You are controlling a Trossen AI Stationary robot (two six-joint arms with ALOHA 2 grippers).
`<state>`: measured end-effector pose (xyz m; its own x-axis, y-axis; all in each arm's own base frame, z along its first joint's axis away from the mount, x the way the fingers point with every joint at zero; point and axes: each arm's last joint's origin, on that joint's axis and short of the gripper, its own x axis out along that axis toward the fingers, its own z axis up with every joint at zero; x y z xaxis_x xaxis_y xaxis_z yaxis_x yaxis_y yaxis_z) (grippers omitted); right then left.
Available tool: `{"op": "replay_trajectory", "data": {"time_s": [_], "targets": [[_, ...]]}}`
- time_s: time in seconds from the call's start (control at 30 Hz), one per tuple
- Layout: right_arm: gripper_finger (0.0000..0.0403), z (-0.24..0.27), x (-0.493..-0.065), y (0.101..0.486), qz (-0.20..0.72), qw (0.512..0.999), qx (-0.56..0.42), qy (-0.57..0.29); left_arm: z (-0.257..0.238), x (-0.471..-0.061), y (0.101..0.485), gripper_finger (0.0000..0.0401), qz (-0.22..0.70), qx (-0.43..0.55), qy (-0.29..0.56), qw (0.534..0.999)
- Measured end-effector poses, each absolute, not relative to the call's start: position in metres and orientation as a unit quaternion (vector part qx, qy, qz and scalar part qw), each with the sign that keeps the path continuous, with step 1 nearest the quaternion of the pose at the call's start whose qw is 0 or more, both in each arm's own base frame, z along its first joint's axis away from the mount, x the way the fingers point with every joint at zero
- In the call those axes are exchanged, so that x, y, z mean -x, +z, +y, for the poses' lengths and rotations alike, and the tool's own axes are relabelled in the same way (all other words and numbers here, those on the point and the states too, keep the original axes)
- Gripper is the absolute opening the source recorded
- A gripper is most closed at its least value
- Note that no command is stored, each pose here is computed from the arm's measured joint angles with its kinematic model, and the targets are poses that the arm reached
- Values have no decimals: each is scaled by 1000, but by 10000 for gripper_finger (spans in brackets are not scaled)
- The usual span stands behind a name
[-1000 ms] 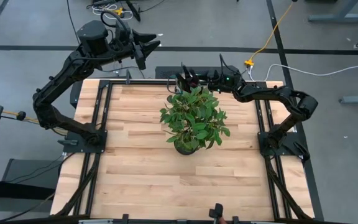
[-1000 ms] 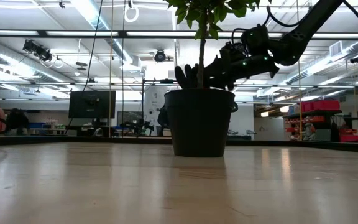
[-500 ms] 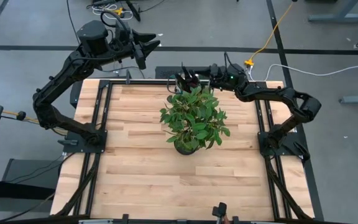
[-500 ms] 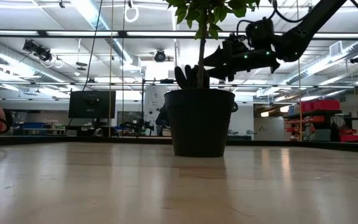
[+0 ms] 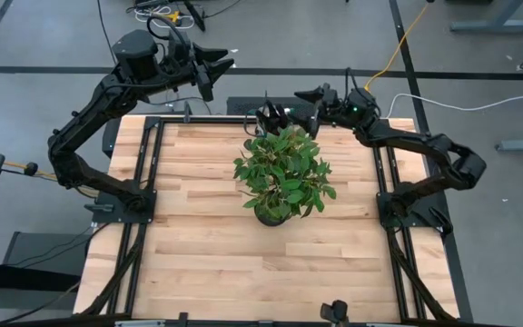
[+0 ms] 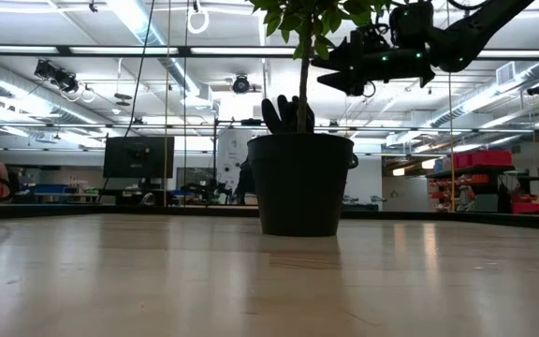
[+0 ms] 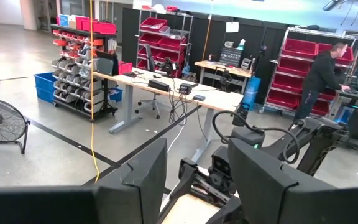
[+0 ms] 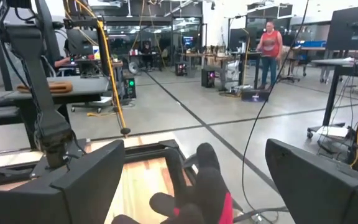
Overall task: Pick & Place Garden tools in Gardening bag
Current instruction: Return to Home Position
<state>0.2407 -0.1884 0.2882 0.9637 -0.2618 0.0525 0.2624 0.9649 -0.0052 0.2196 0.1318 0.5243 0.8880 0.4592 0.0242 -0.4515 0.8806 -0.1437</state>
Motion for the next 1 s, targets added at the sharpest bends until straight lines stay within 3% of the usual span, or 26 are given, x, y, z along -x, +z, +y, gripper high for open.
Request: {"op": "replay_trajectory", "data": {"time_s": [0.17, 0.33, 1.0], "targets": [[383, -186, -238, 288, -3, 991, -8, -133, 132, -220, 524, 177, -29, 67, 235, 969], [351, -181, -235, 290, 12, 991, -17, -130, 131, -220, 524, 177, -29, 67, 234, 970], [127, -136, -222, 319, 8, 997, -14, -82, 131, -220, 524, 177, -29, 67, 233, 970]]}}
